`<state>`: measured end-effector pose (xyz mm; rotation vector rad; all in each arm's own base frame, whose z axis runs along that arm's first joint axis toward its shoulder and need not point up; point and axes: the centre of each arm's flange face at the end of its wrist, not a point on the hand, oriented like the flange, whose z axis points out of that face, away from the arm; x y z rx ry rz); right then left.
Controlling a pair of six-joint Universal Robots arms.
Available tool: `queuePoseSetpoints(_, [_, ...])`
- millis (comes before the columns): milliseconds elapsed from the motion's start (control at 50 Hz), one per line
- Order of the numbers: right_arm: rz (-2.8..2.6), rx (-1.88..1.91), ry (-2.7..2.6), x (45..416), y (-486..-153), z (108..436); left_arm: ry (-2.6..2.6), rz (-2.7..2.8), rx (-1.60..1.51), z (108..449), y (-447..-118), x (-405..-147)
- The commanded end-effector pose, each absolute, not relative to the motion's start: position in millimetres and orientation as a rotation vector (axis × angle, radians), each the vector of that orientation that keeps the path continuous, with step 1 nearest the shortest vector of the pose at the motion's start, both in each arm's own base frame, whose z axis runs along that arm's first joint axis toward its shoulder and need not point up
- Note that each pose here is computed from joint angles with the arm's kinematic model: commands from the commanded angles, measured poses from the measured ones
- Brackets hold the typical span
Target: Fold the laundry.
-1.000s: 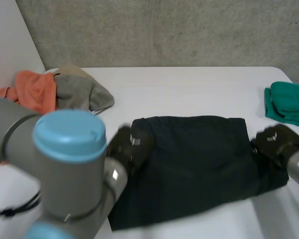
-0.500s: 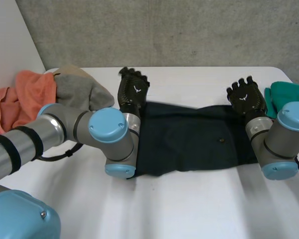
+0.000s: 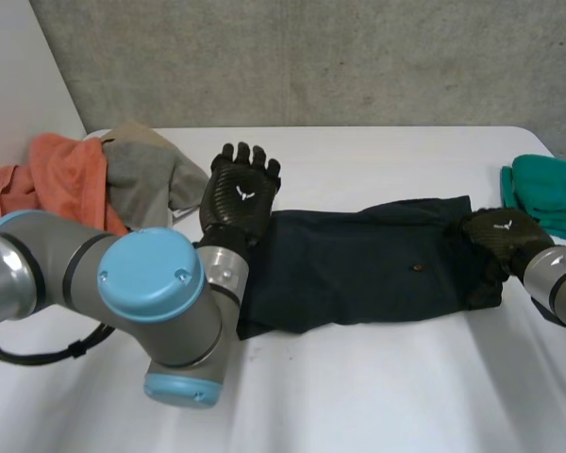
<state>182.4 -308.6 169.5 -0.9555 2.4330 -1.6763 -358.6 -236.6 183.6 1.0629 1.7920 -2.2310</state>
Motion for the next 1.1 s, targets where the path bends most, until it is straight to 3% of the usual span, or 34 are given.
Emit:
queuePoseSetpoints(20, [-1.665,-0.969,2.442,179,-317,146,1.846,-2.215,1.069,176,-231,-355])
queuePoseSetpoints(120, [-1.681,-0.983,2.465,178,-324,132,1.854,-2.206,1.076,173,-231,-356])
queuePoseSetpoints(260, [-1.845,-0.993,2.633,151,-338,139,1.848,-2.218,1.082,177,-227,-357])
queuePoseSetpoints(400, [-2.076,-1.279,2.572,150,-338,175,1.838,-2.236,1.061,191,-223,-350])
queuePoseSetpoints(480, [-2.174,-1.536,2.348,186,-327,186,1.842,-2.234,1.056,195,-219,-345])
queuePoseSetpoints(500, [-2.214,-1.652,2.161,217,-313,189,1.841,-2.239,1.053,196,-218,-344])
queuePoseSetpoints(580, [-2.266,-1.856,1.680,283,-272,188,1.854,-2.245,1.040,200,-214,-339])
queuePoseSetpoints(700, [-2.015,-2.096,1.195,331,-206,142,1.875,-2.265,1.015,205,-209,-334])
queuePoseSetpoints(760, [-1.963,-2.113,1.097,333,-195,136,1.876,-2.270,1.002,207,-211,-332])
queuePoseSetpoints(840, [-1.957,-2.053,1.098,334,-194,143,1.863,-2.288,0.975,213,-216,-332])
queuePoseSetpoints(900, [-2.028,-1.920,1.207,327,-204,171,1.845,-2.316,0.943,220,-224,-332])
queuePoseSetpoints(1000, [-1.990,-1.230,1.515,291,-238,234,1.817,-2.404,0.874,239,-234,-340])
queuePoseSetpoints(1100, [-1.845,-0.786,1.585,271,-261,263,1.860,-2.492,0.839,249,-240,-355])
